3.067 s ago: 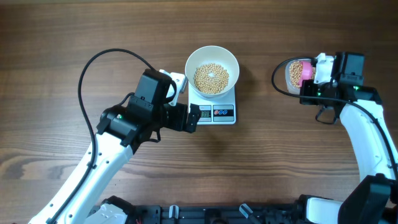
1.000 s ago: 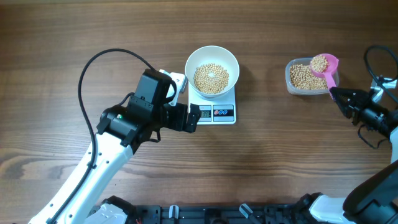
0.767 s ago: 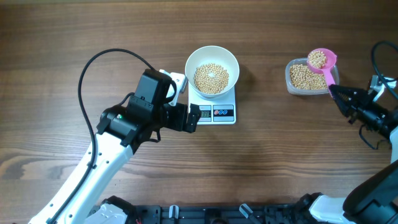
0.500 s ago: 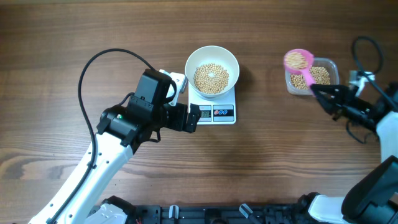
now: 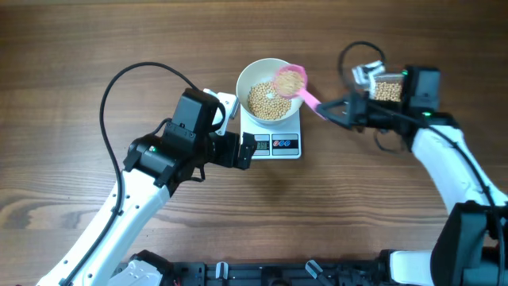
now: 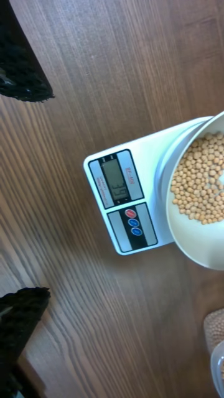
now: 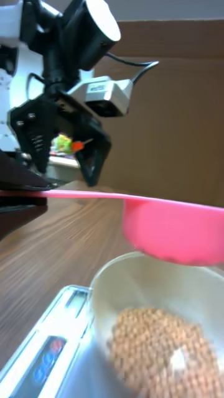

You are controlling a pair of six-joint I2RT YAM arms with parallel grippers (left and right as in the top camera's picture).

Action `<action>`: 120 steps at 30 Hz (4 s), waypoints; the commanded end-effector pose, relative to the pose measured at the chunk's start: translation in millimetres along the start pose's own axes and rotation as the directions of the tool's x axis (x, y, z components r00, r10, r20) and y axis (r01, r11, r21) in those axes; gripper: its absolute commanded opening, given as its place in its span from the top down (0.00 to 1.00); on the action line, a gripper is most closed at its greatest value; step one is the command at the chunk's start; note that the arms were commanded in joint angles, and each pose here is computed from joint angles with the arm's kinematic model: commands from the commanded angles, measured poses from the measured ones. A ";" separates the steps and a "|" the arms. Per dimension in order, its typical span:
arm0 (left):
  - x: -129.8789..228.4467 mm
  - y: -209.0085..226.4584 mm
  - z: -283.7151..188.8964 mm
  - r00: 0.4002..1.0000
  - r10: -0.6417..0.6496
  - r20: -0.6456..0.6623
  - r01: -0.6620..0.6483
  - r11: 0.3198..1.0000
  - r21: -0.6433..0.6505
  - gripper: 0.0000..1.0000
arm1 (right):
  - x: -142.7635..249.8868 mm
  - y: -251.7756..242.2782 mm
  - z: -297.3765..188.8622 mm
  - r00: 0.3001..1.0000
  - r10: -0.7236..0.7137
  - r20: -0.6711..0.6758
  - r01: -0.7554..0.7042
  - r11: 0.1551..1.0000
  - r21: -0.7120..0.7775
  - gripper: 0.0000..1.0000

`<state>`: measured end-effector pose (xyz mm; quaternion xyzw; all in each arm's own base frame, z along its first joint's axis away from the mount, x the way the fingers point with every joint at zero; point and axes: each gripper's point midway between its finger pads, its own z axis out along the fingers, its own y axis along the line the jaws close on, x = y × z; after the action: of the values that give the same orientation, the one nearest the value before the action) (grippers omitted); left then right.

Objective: Scoop item into bowl and weigh 150g on scale
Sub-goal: 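Lift the filled scoop with the right gripper over the white bowl, then tip the scoop with the right gripper to pour soybeans into the bowl, then move the empty scoop with the right gripper back to the tub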

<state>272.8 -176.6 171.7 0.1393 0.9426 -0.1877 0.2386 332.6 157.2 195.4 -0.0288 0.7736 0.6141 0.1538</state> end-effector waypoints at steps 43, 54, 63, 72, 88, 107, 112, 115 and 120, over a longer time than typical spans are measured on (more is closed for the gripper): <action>-1.0 -2.8 -2.7 1.000 0.020 0.009 -0.020 1.000 0.009 0.00 | -18.4 -24.8 48.9 0.660 -0.706 -0.258 0.646 0.358 0.674 0.96; -1.0 -2.8 -2.7 1.000 0.020 0.009 -0.020 1.000 0.009 0.00 | -29.8 -13.4 32.6 0.591 -0.752 -0.293 0.659 0.239 0.713 0.95; -1.0 -2.8 -2.7 1.000 0.020 0.009 -0.020 1.000 0.009 0.00 | -30.8 -5.2 30.1 0.524 -0.782 -0.338 0.703 0.173 0.690 0.96; -1.0 -2.8 -2.7 1.000 0.020 0.009 -0.020 1.000 0.009 0.00 | -32.4 -1.6 28.8 0.399 -0.801 -0.446 0.766 0.025 0.642 0.96; -1.0 -2.8 -2.7 1.000 0.020 0.009 -0.020 1.000 0.009 0.00 | -27.3 7.4 36.3 0.442 -0.799 -0.408 0.714 0.039 0.699 0.96; -1.0 -2.8 -2.7 1.000 0.020 0.009 -0.020 1.000 0.009 0.00 | -76.2 20.7 -93.8 0.745 -0.579 0.332 0.151 0.631 0.761 0.96; -1.0 -2.8 -2.7 1.000 0.020 0.009 -0.020 1.000 0.009 0.00 | -77.1 -13.4 -158.7 0.753 -0.545 0.368 -0.006 0.553 0.833 0.96; -1.0 -2.8 -2.7 1.000 0.020 0.009 -0.020 1.000 0.009 0.00 | -76.0 -31.0 -201.2 0.745 -0.595 0.302 -0.077 0.373 0.925 0.96; -1.0 -2.8 -2.7 1.000 0.020 0.009 -0.020 1.000 0.009 0.00 | -64.1 -49.0 -240.6 0.789 -0.603 0.117 -0.092 0.072 0.993 0.96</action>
<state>272.5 -176.5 171.4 0.1392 0.9429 -0.1874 0.2377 366.1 -60.3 214.6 0.1237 0.8781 0.0186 0.4618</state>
